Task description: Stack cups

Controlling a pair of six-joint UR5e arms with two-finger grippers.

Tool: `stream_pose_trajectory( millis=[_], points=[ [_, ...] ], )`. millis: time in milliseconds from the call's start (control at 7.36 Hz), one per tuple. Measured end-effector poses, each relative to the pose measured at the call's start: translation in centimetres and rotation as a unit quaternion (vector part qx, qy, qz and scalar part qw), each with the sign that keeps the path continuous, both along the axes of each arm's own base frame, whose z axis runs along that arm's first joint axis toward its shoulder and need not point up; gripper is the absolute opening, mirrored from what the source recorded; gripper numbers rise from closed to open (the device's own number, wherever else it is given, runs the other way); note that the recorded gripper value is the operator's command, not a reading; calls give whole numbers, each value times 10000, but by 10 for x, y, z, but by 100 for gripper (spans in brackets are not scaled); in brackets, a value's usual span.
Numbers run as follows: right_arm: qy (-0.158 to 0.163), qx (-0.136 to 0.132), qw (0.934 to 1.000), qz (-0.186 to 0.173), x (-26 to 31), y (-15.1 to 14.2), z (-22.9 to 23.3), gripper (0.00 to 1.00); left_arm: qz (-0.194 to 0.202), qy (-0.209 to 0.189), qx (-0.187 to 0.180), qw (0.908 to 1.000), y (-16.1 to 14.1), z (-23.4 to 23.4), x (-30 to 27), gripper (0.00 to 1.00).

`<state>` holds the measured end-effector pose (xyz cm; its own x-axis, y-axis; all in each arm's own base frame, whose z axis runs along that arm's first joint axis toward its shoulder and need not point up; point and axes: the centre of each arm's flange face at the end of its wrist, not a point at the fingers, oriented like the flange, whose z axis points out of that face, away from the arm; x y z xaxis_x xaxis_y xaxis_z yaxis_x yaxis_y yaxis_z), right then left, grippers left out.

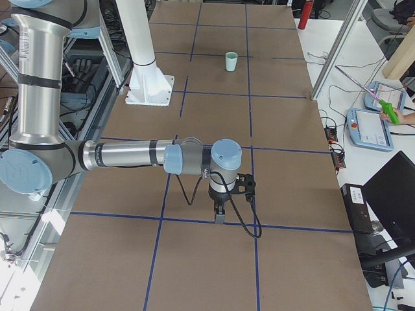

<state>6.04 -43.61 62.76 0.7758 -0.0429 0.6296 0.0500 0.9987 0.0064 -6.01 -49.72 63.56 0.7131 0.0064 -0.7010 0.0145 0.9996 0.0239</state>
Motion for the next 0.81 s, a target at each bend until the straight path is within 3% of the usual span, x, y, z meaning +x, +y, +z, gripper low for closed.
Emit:
stream_pose_trajectory(
  millis=[815],
  points=[
    [0,-9,10000,0,0,0,0,100,238,29,199,9995,1,4,1,100]
  ],
)
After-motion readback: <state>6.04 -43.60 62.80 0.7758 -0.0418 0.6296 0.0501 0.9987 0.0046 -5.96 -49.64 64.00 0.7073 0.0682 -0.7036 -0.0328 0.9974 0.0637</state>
